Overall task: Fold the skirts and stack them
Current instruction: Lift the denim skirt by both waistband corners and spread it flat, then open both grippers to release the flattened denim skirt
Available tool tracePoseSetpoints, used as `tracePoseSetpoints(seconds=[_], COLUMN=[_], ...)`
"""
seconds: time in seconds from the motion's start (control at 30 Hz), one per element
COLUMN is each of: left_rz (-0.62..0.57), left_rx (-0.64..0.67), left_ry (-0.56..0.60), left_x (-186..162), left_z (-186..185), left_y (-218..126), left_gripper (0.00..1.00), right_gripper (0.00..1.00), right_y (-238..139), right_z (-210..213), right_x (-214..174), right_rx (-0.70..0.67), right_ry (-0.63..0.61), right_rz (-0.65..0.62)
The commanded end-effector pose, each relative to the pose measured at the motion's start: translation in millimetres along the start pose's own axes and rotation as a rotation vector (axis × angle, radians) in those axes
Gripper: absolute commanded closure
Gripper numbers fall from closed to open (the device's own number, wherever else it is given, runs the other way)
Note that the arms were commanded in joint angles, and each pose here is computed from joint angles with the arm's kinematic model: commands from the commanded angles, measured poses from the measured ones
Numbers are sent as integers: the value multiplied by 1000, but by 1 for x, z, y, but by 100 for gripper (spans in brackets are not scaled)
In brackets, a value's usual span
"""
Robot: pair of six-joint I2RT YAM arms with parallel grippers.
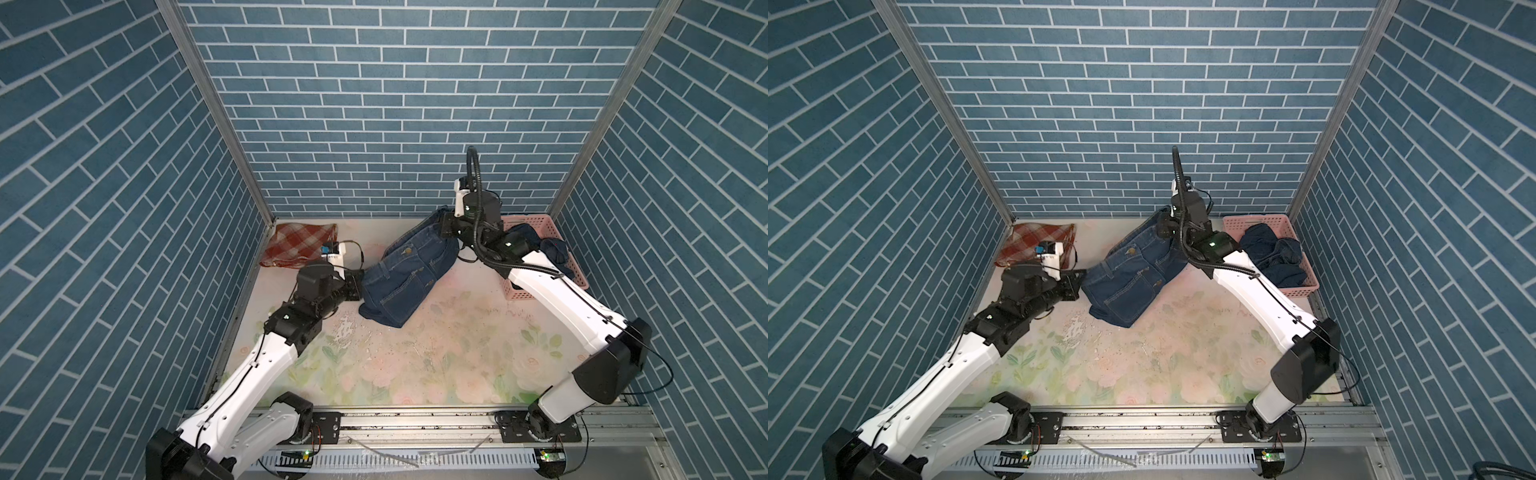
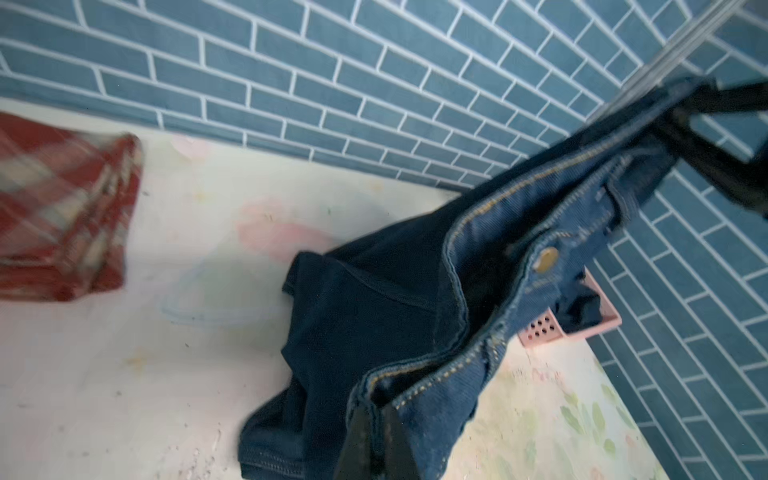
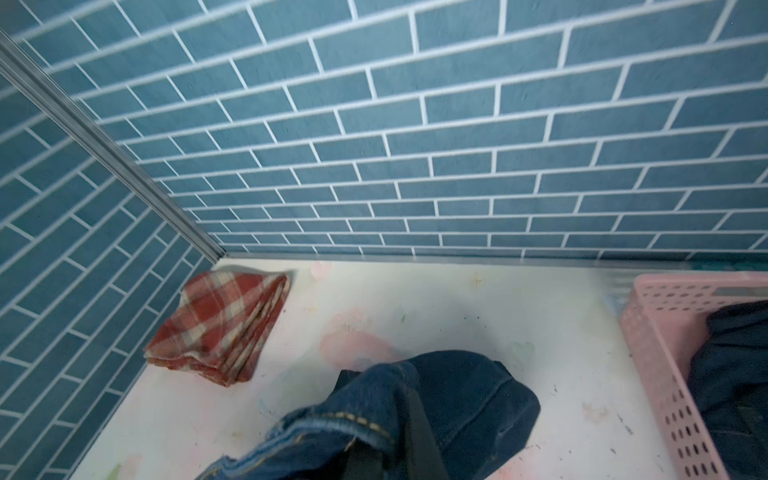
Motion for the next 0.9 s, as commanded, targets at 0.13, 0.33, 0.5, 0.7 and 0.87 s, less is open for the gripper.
tracePoseSetpoints(seconds=[0.13,0.33,0.5,0.7,0.87], left_rz=[-185,-288,-270,-71,80], left_rx=[0,-68,-75,32,168], left_ry=[130,175,185,111,29], left_x=[89,132,139,125,111], left_z=[-45,-81,-87,-37,38], left_y=[-56,-115,-115,1,109], left_gripper=[100,100,100,100,90], right_gripper=[100,100,100,100,100], right_y=[-89,-152,-152,-50,72], right_z=[-16,-16,-16,-27,-47], right_x=[56,80,85,55,22], right_rx=[-75,-46,-69,-94,-54], right_ry=[-53,-58,-33,53,89], right_rz=[-260,-385,-364,-160,-24])
Point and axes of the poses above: each gripper's point midway between its finger pads, its own y axis out along the fingers, its own z axis along the line the jaws close on, x = y × z, the point moved 8 cm from there along -y, back along the fingers, and after that the axes turned 5 degrees about -y, right-handed, at the moved point
